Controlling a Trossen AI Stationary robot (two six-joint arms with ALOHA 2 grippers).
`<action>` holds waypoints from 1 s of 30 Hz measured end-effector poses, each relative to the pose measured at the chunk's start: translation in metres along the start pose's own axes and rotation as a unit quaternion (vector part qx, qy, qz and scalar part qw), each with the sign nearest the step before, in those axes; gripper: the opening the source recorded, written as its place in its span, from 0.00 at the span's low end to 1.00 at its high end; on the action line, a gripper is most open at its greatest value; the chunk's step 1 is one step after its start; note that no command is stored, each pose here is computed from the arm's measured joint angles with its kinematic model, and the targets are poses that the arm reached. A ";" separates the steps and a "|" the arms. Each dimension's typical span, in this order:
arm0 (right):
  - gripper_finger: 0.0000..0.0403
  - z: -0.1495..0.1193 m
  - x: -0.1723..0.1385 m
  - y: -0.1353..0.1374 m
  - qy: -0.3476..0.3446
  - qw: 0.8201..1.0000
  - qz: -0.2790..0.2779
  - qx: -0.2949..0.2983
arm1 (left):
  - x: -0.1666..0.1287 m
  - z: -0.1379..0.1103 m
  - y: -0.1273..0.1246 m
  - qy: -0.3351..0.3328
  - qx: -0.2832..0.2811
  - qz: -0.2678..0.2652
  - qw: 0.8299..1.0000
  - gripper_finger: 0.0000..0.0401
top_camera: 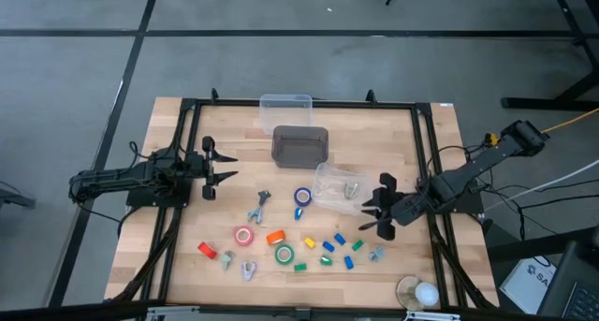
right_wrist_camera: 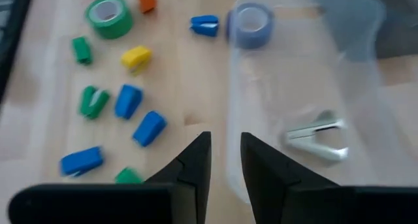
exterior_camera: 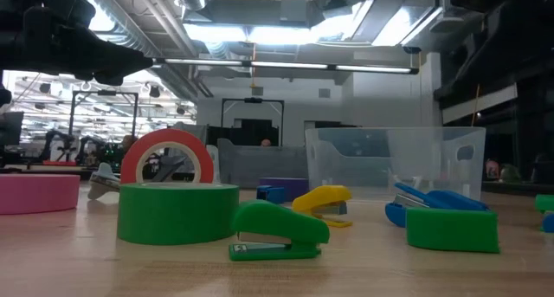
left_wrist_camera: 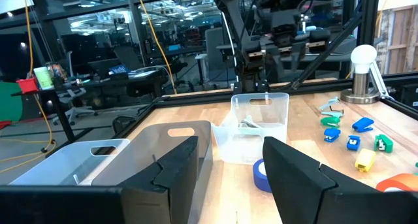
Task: Pick and place Stapler, Stapler remover, tape
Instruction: Put the blue staple remover into the bottom transparent bin
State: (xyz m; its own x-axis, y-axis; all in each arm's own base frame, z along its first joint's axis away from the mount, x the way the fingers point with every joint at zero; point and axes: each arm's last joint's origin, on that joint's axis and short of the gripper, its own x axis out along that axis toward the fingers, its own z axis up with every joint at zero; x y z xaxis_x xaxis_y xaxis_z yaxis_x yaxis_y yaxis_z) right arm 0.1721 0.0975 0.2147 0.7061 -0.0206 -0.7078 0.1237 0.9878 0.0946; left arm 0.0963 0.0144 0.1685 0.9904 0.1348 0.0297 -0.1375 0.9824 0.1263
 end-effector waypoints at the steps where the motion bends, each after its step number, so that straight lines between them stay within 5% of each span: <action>1: 0.22 -0.001 -0.001 0.002 0.005 1.000 0.010 0.001 | 0.000 0.000 0.000 0.000 0.000 0.000 1.000 0.42; 21: 0.22 -0.018 -0.011 0.022 0.067 0.992 0.107 -0.030 | 0.000 0.000 0.000 0.000 0.000 0.000 1.000 0.42; 30: 0.22 -0.023 -0.015 0.027 0.084 0.989 0.115 0.031 | 0.000 0.000 0.000 0.000 0.000 0.000 1.000 0.42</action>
State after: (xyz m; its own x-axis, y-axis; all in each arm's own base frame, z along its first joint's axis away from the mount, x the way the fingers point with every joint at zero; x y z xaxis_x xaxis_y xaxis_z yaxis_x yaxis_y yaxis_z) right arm 0.1493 0.1280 0.2118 0.5957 0.2353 -0.7680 0.0196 0.9516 0.3068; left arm 0.0963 0.0144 0.1685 0.9904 0.1348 0.0297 -0.1375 0.9824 0.1264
